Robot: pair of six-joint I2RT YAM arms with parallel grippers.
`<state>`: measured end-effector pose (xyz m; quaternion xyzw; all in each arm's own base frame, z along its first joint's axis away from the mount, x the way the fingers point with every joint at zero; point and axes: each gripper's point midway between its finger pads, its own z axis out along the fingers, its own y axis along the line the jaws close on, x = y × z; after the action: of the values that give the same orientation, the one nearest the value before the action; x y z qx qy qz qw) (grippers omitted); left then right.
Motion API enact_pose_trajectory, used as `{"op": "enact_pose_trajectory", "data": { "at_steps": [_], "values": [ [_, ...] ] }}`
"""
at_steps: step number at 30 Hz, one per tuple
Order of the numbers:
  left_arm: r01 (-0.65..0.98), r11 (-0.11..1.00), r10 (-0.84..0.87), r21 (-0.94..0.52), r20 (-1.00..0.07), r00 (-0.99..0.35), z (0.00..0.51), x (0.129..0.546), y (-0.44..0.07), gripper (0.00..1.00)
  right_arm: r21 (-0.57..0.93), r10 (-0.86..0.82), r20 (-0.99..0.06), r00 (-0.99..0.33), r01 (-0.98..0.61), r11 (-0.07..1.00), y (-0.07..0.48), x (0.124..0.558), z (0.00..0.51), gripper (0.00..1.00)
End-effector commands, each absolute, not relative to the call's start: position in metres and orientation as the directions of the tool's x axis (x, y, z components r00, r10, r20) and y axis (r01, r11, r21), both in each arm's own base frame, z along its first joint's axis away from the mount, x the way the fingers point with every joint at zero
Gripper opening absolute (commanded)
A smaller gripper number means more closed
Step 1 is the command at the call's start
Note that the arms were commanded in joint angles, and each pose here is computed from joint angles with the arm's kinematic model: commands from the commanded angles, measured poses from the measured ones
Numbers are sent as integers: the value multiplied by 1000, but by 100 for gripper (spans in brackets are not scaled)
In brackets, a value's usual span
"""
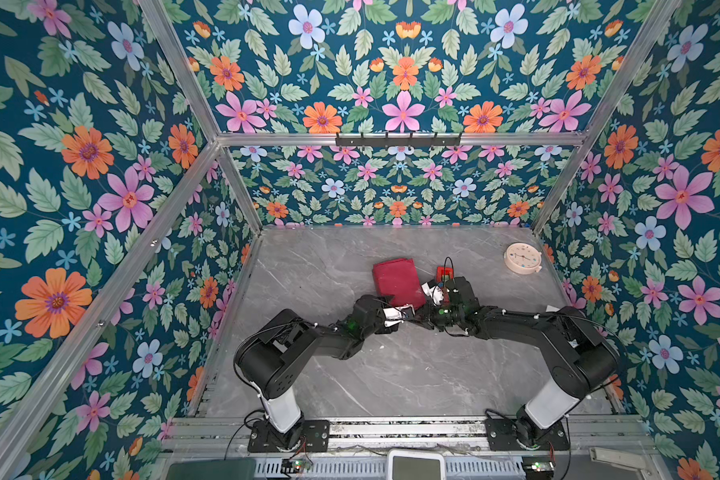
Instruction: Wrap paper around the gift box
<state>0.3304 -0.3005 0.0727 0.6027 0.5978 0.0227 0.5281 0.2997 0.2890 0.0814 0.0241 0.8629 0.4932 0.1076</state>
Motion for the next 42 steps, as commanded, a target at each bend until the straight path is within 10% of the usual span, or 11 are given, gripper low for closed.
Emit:
{"op": "enact_pose_trajectory", "data": {
  "at_steps": [1, 42],
  "values": [
    [722, 263, 758, 640, -600, 256, 63, 328, -298, 71, 852, 156, -185, -970, -80, 518, 290, 306, 82, 0],
    [730, 264, 747, 630, -612, 259, 63, 327, -302, 71, 823, 268, -99, -958, 73, 563, 290, 325, 69, 22]
  ]
}}
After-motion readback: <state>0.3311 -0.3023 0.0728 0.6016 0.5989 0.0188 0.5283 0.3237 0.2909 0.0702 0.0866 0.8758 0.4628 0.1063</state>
